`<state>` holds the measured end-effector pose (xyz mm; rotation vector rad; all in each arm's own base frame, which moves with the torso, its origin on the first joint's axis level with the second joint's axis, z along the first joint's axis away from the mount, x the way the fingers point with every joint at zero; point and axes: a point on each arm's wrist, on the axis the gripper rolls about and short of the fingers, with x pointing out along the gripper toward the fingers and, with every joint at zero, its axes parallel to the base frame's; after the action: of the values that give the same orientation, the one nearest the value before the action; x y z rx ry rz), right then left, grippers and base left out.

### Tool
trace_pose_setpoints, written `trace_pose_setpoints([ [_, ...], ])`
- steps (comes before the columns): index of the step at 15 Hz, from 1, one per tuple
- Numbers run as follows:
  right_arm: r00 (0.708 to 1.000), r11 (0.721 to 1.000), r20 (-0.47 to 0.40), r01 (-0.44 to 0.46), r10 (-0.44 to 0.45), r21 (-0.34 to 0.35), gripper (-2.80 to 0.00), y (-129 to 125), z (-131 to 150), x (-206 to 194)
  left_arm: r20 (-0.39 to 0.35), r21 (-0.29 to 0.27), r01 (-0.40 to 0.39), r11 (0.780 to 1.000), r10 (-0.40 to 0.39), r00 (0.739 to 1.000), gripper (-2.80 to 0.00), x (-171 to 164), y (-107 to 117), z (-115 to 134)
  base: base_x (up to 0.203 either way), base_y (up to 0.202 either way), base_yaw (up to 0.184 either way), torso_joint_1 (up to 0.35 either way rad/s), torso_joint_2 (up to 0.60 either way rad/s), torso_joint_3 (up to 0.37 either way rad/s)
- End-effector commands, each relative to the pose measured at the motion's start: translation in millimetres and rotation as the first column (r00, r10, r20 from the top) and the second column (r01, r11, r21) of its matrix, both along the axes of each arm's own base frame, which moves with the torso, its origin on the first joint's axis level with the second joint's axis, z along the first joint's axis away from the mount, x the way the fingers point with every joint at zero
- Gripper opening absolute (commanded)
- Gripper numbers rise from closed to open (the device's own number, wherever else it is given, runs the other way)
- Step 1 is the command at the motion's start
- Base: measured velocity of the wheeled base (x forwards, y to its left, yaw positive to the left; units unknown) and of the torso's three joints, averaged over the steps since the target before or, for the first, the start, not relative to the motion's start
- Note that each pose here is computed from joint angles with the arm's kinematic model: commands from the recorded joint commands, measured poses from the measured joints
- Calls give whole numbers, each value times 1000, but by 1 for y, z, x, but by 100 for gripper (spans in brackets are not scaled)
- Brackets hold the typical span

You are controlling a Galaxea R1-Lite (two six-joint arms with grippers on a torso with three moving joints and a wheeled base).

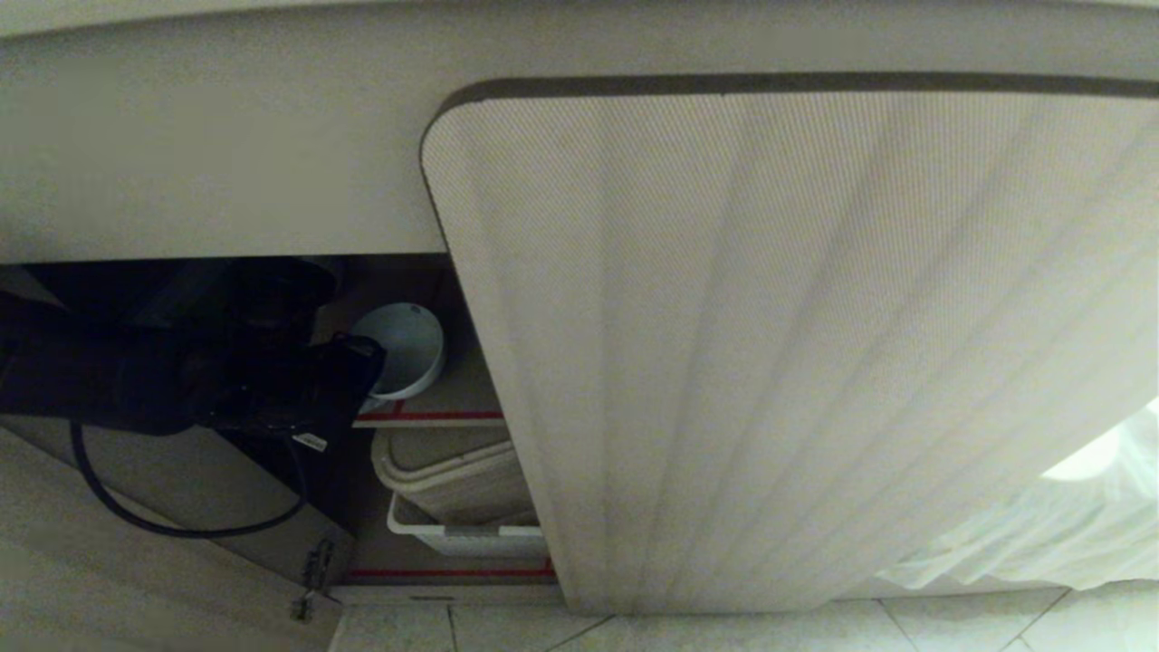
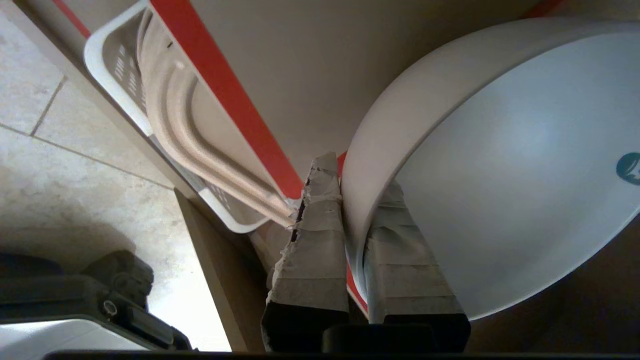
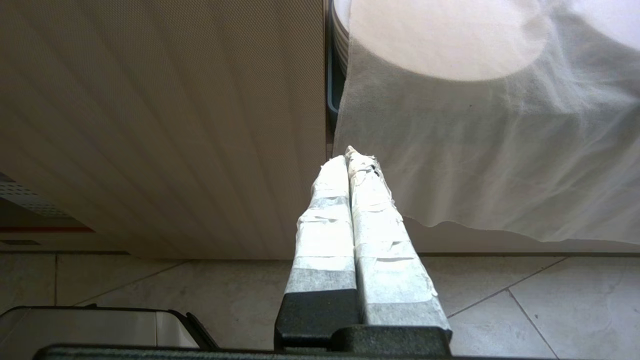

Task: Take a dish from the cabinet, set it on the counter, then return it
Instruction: Put it back into the cabinet

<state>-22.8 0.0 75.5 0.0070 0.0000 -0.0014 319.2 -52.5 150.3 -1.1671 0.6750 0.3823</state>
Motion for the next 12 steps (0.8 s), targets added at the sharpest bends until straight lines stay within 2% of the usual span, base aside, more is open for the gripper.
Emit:
trace_pose_setpoints([
  [1,1000,1000,0,-1,1,0,-280,0,0,0,-2,-5,-8,1000,8,1000,0,1,0,-1,0,0,0,0,0,0],
  [9,1000,1000,0,0,0,-1,-280,0,0,0,-3,3,-12,1000,12,1000,0,1,1,-2,0,0,0,0,0,0],
  [12,1000,1000,0,0,0,-1,-280,0,0,0,1,27,-33,999,33,999,0,1,1,-2,0,0,0,0,0,0],
])
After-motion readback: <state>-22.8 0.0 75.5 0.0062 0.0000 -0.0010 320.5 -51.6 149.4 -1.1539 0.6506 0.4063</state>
